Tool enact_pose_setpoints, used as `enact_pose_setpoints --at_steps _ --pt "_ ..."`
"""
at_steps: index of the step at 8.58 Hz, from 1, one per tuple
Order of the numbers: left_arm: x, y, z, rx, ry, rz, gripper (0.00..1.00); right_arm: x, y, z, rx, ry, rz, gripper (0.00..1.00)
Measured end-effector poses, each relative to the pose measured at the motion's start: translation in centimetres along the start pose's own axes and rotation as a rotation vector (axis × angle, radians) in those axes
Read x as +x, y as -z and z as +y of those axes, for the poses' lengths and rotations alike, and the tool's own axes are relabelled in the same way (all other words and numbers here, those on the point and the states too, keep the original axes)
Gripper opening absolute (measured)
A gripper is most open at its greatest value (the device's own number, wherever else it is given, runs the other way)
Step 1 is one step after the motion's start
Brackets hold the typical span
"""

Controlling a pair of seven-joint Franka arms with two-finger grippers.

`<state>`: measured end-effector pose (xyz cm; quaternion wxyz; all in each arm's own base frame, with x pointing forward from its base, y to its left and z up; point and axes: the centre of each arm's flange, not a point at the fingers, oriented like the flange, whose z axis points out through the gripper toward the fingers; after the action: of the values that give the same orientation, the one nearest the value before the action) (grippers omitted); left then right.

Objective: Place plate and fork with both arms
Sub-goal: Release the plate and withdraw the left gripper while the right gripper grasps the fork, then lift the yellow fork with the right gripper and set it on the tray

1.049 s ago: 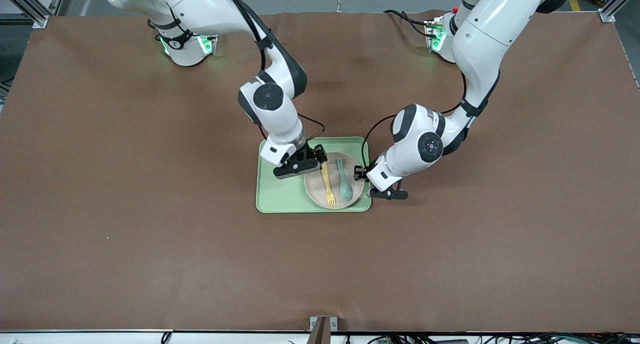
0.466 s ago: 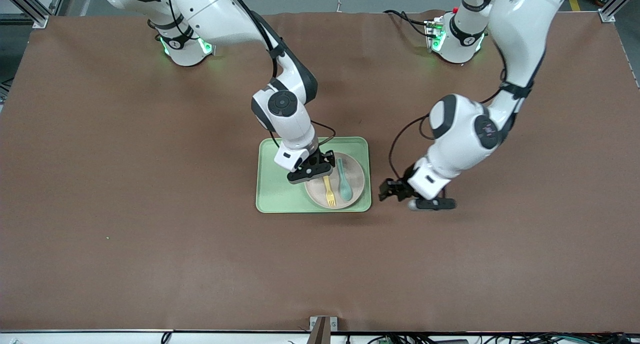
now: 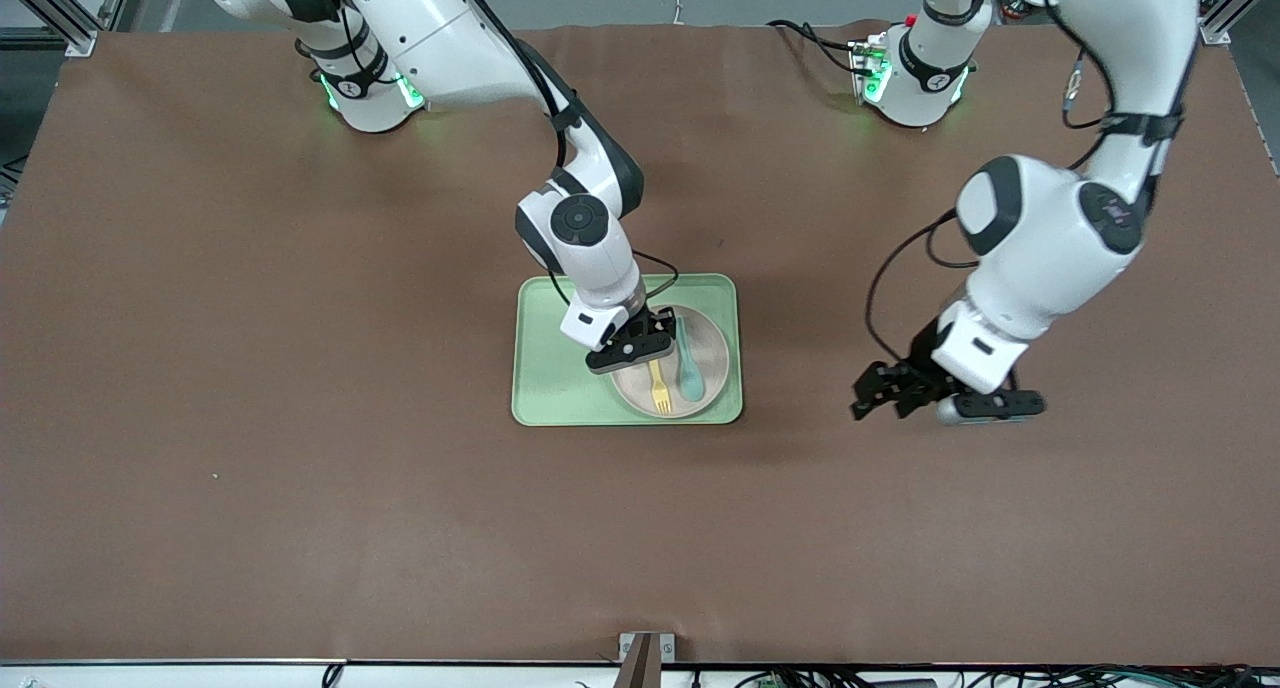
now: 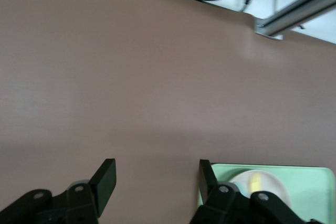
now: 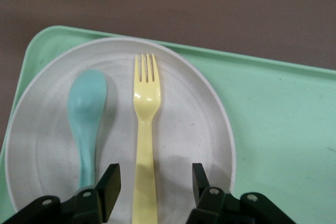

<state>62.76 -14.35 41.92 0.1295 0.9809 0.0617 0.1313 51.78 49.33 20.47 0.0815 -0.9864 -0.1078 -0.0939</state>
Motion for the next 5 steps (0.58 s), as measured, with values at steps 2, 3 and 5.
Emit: enact_pose_setpoints --at_steps 2,3,5 --pt "0.2 7.0 -3.3 0.111 0.005 -0.025 1.00 -0.9 -1.2 -0.4 -0.008 0.011 -0.016 0.57" --pt "-0.1 10.7 -4.7 0.146 0.000 -0.027 1.00 -1.1 -1.5 -0.5 -0.010 0.014 -0.020 0.56" --pt "-1.5 17.3 -6.6 0.174 -0.050 -0.049 1.00 -1.0 -1.5 -0.5 -0.011 0.014 -0.017 0.45"
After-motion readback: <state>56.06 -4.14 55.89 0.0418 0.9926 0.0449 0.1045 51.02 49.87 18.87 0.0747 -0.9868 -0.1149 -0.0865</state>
